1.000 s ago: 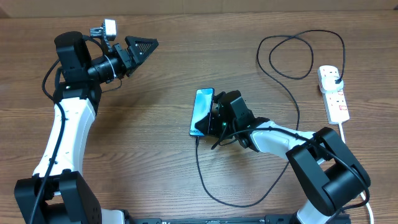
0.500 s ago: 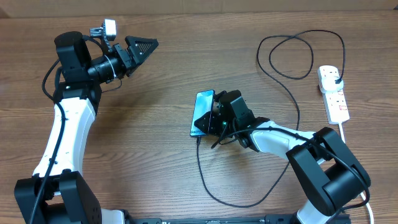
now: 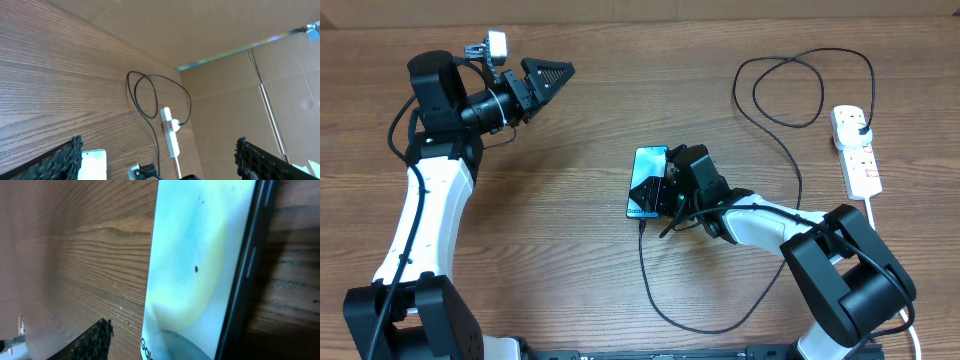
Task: Plug charger to phone and switch on socket
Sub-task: 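Set the phone down on the table with the right gripper, then open the right gripper and lift it off the phone, then move the right gripper over to the white power strip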
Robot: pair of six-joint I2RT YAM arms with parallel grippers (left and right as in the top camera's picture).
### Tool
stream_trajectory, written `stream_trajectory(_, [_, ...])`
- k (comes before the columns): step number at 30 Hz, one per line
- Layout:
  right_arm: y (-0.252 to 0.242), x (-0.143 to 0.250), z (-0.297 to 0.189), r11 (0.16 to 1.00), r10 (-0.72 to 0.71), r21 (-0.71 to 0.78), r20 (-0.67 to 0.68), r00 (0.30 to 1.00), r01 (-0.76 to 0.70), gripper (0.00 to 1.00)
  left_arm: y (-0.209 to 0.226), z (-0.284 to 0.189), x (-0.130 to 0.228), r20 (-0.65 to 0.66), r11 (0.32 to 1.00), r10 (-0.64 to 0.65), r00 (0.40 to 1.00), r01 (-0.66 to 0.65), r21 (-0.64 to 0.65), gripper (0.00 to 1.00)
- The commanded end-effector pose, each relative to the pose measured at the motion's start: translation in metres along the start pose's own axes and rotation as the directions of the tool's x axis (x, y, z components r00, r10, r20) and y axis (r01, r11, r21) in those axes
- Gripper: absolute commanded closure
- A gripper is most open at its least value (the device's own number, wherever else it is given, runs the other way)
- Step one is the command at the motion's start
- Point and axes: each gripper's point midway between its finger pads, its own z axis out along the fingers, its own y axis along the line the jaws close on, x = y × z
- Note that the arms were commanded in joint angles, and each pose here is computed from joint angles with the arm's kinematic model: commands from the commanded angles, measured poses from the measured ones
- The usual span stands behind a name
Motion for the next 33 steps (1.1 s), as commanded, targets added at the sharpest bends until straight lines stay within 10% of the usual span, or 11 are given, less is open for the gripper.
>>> stream_trajectory(1, [0.004, -0.01, -0.002, 1.0, -0.011, 0.003, 0.036, 0.999, 0.011, 0.37, -0.014, -0.005, -0.005, 0.021, 0.998, 0.055, 0.998, -0.056, 0.008, 0.0])
stream_trajectory(22, [-0.02, -0.023, -0.023, 0.981, 0.075, 0.168, 0.145, 0.987, -0.099, 0.2, -0.014, -0.005, -0.005, 0.021, 0.998, 0.055, 0.998, -0.056, 0.008, 0.0])
stream_trajectory(33, [-0.026, -0.084, -0.147, 0.875, -0.041, 0.481, -0.045, 0.998, 0.057, 0.2, -0.014, -0.005, -0.005, 0.021, 0.998, 0.055, 0.998, -0.056, 0.008, 0.0])
